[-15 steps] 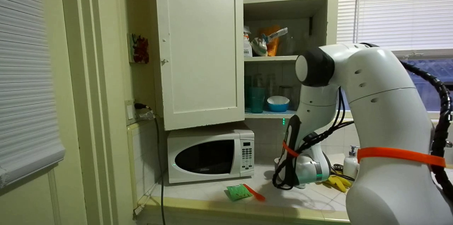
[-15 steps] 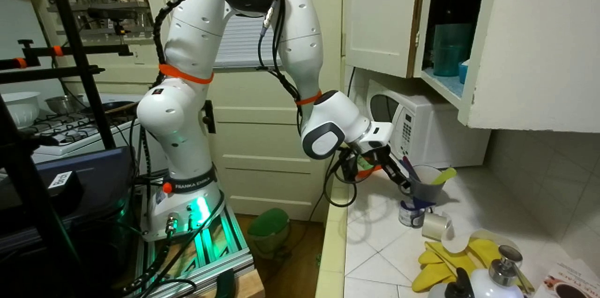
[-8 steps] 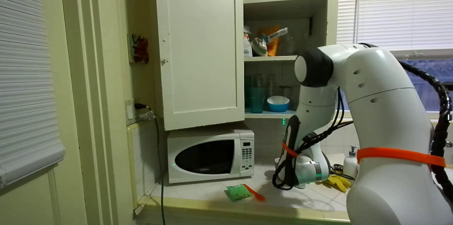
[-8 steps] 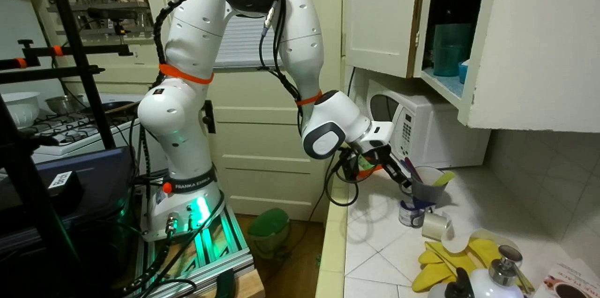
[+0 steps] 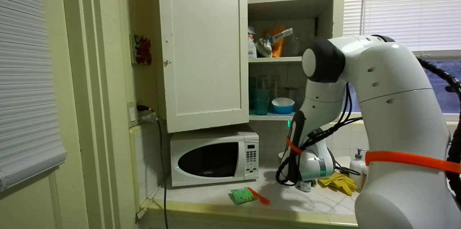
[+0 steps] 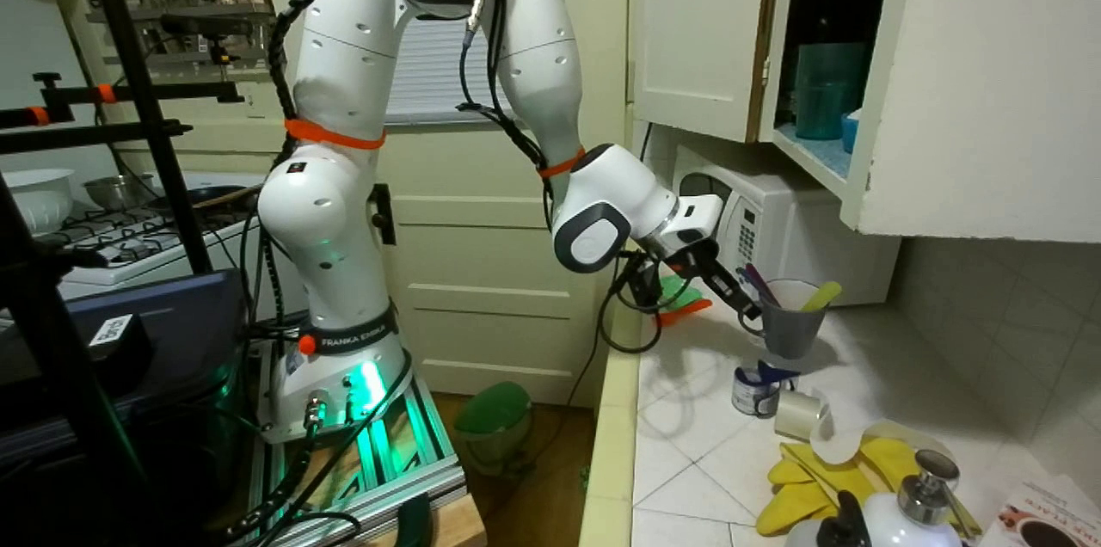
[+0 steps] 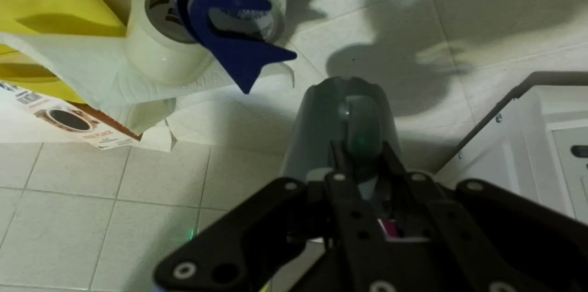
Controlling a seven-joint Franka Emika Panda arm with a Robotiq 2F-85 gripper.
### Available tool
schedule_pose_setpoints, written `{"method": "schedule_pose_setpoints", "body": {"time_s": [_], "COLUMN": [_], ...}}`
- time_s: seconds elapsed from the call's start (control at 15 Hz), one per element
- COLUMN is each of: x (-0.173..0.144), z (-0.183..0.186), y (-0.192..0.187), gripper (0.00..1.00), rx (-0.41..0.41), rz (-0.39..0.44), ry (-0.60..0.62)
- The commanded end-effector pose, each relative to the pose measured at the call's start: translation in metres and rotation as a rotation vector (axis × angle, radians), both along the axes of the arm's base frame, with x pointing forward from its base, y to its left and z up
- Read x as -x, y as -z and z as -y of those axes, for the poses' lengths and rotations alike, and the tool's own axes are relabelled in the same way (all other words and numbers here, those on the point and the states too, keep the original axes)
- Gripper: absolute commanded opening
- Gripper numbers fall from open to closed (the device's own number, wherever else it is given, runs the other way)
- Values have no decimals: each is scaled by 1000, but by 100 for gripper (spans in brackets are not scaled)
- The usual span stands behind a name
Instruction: Put the grey cup into the cupboard
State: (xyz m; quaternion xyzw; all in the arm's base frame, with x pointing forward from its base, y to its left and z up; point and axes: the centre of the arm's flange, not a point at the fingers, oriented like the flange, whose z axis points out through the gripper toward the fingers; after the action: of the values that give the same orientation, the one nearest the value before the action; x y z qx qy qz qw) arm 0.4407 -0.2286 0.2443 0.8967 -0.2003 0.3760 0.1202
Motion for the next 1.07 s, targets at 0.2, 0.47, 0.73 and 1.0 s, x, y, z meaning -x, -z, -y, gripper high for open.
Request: {"method": "schedule_pose_setpoints", "body": {"time_s": [0.2,0.47,0.73,1.0], "x": [38,64,76,82], "z": [-35,-57,-70,-61], "y": [-60,-99,-128,-137], "gripper": [5,5,5,5], "rx": [-142,-217,-199,-173], "rz": [-27,-91,-105,-95], "ry": [-53,-120,-142,-160]}}
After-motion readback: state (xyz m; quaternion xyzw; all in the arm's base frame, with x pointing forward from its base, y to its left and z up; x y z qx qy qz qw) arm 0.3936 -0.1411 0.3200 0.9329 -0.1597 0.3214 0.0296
